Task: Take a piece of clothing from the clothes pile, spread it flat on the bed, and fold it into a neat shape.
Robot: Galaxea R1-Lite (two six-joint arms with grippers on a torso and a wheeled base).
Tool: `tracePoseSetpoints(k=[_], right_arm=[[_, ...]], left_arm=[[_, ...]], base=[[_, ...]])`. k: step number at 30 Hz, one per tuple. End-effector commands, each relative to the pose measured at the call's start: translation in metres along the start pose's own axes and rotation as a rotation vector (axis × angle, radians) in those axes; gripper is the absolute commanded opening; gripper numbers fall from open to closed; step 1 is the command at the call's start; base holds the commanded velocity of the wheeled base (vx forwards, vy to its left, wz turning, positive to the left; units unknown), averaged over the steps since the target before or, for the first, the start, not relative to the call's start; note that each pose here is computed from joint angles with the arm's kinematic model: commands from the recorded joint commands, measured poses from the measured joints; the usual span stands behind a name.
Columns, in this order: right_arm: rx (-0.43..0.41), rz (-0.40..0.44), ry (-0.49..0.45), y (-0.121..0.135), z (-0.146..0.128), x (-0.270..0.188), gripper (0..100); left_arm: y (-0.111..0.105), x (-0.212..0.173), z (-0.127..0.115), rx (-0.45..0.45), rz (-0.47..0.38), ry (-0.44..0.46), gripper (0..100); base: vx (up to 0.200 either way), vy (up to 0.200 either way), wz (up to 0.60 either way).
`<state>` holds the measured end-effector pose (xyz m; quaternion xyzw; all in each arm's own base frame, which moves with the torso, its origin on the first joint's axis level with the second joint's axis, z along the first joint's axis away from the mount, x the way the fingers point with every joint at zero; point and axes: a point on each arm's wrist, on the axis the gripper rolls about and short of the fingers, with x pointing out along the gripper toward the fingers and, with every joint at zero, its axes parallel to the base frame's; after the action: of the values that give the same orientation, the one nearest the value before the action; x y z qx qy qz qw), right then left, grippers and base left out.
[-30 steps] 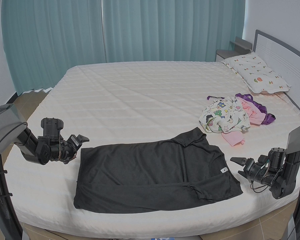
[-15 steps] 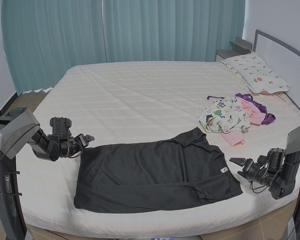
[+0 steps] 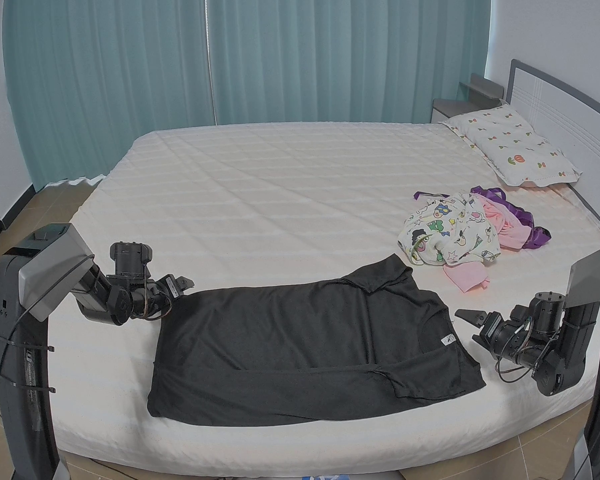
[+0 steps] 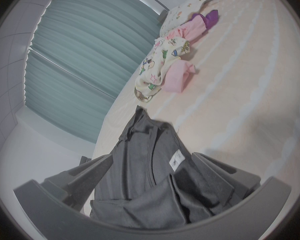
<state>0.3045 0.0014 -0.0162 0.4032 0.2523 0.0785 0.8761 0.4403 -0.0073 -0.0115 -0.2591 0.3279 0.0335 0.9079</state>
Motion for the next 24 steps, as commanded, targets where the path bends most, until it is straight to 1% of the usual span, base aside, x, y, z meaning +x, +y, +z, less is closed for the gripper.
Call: tracePoseSetpoints(k=[1, 4, 5, 6, 7, 9, 12, 16, 19, 21, 23, 24], right_arm=[[-0.027, 0.02, -0.015, 0.013, 0.006, 0.019, 100], [-0.045, 0.032, -0.028, 0.026, 0.016, 0.035, 100], [-0.054, 0.045, -0.025, 0.035, 0.022, 0.044, 100], [-0.056, 0.048, -0.023, 0.037, 0.023, 0.047, 100], [-0.065, 0.057, -0.013, 0.048, 0.029, 0.059, 100], [-0.076, 0.054, -0.028, 0.065, 0.036, 0.075, 100], [-0.098, 0.039, -0.046, 0.093, 0.041, 0.103, 100], [-0.083, -0.006, -0.016, 0.115, 0.035, 0.139, 100], [-0.017, -0.017, -0.038, 0.128, 0.026, 0.158, 100], [0.006, -0.025, -0.013, 0.129, 0.018, 0.168, 100], [0.004, -0.05, 0.025, 0.125, 0.006, 0.18, 100], [0.005, -0.05, 0.025, 0.125, 0.006, 0.181, 100]], left_arm=[[0.005, 0.008, -0.007, 0.018, 0.02, 0.014, 0], [0.003, 0.007, -0.004, 0.019, 0.016, 0.004, 0], [0.003, 0.006, -0.004, 0.019, 0.017, 0.0, 0], [0.003, 0.006, -0.004, 0.019, 0.019, -0.001, 0], [0.003, 0.006, -0.004, 0.017, 0.029, -0.005, 0], [0.0, 0.002, 0.001, 0.018, 0.033, -0.023, 0], [-0.004, -0.008, 0.006, 0.019, 0.034, -0.04, 0], [-0.009, -0.019, 0.008, 0.023, 0.03, -0.046, 0], [-0.014, -0.029, 0.007, 0.028, 0.024, -0.044, 0], [-0.016, -0.034, 0.007, 0.03, 0.022, -0.043, 0], [-0.019, -0.036, 0.005, 0.033, 0.017, -0.039, 0], [-0.019, -0.036, 0.005, 0.033, 0.017, -0.039, 0]], base=[[0.0, 0.0, 0.0], [0.0, 0.0, 0.0], [0.0, 0.0, 0.0], [0.0, 0.0, 0.0], [0.0, 0.0, 0.0], [0.0, 0.0, 0.0], [0.0, 0.0, 0.0], [0.0, 0.0, 0.0], [0.0, 0.0, 0.0], [0.0, 0.0, 0.0], [0.0, 0.0, 0.0], [0.0, 0.0, 0.0]])
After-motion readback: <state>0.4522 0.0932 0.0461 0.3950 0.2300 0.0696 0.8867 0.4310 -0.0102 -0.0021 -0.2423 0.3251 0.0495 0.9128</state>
